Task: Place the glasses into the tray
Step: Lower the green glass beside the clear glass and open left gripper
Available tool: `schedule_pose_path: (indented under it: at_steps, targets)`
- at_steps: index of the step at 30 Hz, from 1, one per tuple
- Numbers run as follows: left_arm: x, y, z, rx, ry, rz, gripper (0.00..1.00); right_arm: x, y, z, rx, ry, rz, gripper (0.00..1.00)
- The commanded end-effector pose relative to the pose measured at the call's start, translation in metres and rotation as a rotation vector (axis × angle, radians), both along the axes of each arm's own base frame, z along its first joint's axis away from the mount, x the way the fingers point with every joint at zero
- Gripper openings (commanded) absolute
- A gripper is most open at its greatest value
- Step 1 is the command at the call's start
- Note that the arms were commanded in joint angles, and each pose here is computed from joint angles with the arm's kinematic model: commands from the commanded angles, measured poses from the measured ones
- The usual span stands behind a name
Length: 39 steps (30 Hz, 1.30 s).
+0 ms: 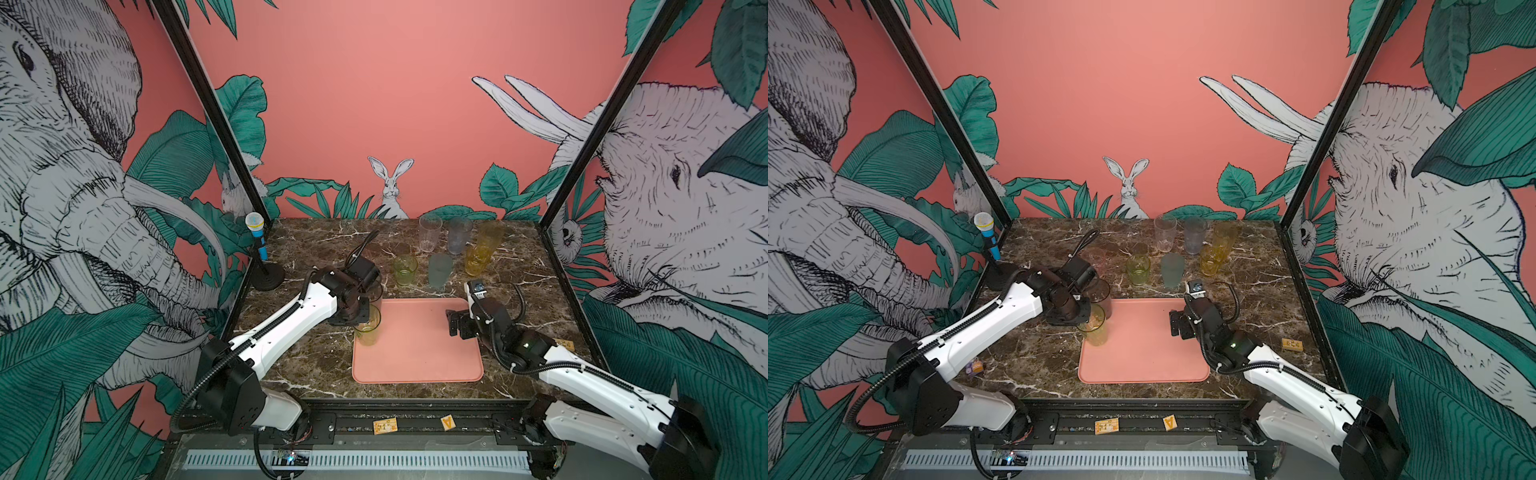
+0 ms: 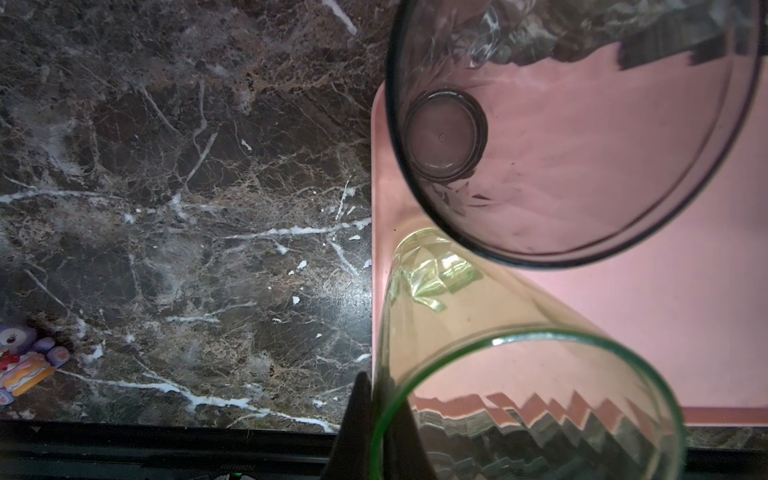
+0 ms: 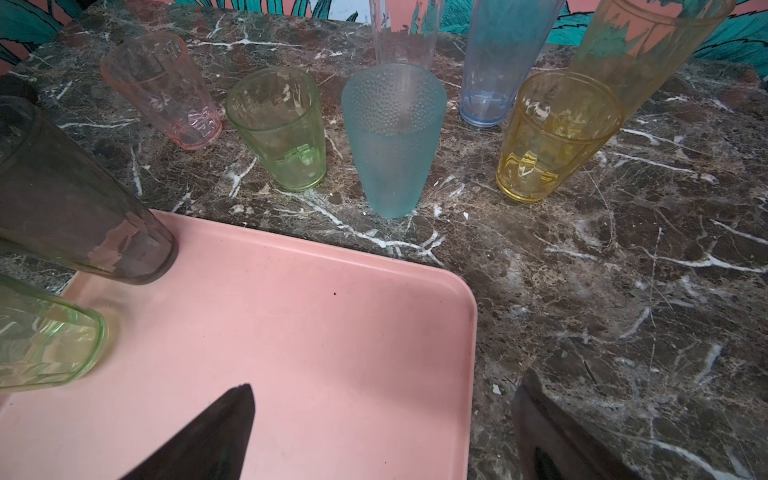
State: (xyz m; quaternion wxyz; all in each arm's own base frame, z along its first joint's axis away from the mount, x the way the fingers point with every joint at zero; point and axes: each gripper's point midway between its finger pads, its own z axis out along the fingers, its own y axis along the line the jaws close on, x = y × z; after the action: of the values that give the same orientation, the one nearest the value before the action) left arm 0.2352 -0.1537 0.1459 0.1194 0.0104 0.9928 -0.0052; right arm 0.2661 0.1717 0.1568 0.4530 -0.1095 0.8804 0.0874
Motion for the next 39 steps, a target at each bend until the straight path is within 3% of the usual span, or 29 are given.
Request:
schedule_pose_path:
  at_steps: [1, 18, 26, 35, 39]
  targets:
    - [-0.001, -0.001, -0.001, -0.002, -0.005, 0.015, 0.00, 0.002, -0.001, 0.005, 0.029, -0.027, -0.013, 0.99]
    - [0.003, -0.004, -0.010, 0.025, 0.025, 0.004, 0.00, 0.000, -0.003, 0.005, 0.034, -0.032, -0.016, 0.99]
    - [0.004, -0.006, -0.009, 0.020, 0.025, 0.006, 0.16, 0.001, -0.003, 0.006, 0.035, -0.035, -0.017, 0.99]
    - [0.005, -0.006, 0.005, 0.010, 0.006, -0.013, 0.22, 0.001, -0.003, 0.006, 0.036, -0.035, -0.018, 0.99]
    - [0.007, -0.006, 0.016, 0.001, -0.024, -0.018, 0.31, 0.001, -0.003, 0.005, 0.034, -0.033, -0.018, 0.99]
